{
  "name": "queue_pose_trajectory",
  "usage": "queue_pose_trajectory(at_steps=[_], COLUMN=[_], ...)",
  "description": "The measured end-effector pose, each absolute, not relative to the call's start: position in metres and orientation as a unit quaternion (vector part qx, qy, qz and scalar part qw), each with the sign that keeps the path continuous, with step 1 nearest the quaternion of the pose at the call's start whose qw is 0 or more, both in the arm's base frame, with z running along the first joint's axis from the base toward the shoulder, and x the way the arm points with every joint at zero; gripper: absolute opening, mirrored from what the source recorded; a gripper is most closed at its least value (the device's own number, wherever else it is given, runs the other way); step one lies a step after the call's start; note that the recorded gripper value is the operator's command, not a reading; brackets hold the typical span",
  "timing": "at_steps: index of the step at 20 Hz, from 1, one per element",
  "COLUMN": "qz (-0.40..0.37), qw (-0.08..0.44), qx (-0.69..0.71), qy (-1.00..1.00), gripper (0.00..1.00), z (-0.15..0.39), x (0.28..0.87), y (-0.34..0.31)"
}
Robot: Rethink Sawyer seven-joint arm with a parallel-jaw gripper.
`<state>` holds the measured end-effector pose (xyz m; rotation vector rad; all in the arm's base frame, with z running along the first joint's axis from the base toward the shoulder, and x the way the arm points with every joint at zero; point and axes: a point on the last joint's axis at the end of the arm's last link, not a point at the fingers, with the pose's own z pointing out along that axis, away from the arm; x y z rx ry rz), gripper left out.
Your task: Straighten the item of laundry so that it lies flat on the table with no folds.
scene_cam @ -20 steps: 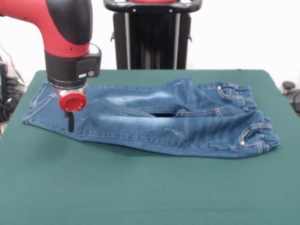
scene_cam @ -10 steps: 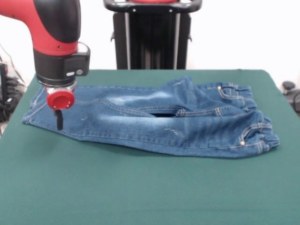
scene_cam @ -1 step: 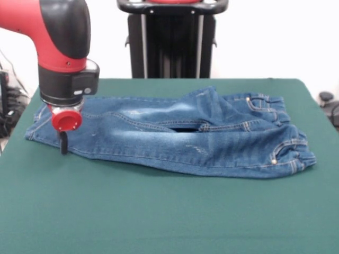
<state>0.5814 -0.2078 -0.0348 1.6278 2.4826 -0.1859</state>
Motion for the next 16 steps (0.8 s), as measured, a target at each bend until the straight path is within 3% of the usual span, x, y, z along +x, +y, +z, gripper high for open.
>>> queue_pose_trajectory(at_steps=[16], qz=[-0.045], qw=[0.096], qx=[0.557], qy=[0.824], gripper=[1.0], z=[-0.039], x=[0.56], y=[-0.217])
